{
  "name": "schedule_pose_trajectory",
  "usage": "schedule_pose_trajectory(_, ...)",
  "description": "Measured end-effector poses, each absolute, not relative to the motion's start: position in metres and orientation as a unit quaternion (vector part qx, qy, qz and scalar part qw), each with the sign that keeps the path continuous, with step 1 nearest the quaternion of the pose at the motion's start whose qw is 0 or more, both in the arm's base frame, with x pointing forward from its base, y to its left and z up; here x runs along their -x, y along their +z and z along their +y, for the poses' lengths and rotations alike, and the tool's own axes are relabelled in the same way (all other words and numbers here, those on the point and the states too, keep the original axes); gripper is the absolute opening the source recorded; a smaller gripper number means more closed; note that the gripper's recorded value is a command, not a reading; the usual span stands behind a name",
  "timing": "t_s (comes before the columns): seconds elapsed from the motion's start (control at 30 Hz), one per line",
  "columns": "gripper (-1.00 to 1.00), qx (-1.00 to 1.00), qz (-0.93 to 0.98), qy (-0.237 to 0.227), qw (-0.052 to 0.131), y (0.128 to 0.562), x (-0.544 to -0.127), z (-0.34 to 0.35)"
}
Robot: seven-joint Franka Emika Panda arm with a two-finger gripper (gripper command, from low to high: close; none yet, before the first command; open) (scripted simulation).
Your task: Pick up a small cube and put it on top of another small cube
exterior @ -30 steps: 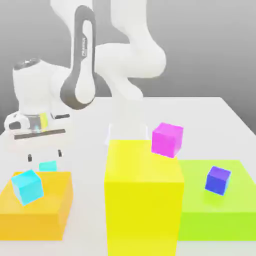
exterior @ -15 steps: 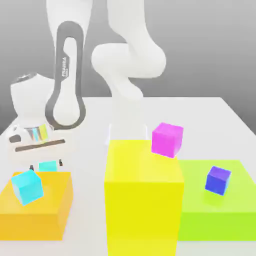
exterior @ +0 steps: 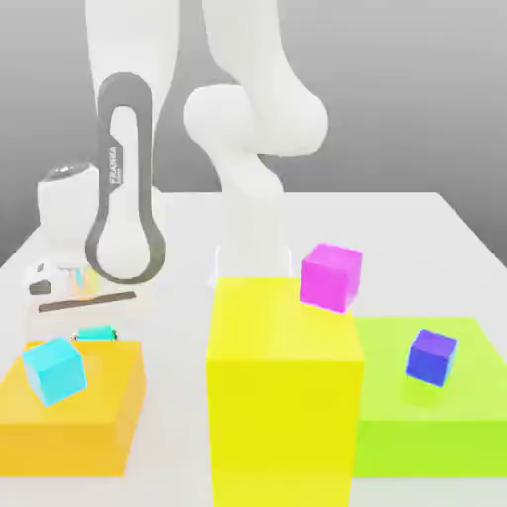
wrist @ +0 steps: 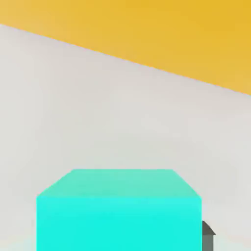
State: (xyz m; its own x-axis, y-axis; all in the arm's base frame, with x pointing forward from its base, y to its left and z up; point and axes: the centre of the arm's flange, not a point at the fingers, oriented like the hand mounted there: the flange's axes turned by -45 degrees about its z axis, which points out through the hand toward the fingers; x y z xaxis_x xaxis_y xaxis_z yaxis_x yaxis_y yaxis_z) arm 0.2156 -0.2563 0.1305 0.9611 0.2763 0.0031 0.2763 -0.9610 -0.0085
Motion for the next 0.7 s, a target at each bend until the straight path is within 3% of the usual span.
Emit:
schedule_pose_trajectory(0.43,-1.00,0.990,-0.138,-0.005,0.028,0.151,-0.220,-0.263)
schedule_pose_trajectory(0.7,-1.00,0.990,-0.139,-0.004,0.029,0.169,-0.220,-0.263)
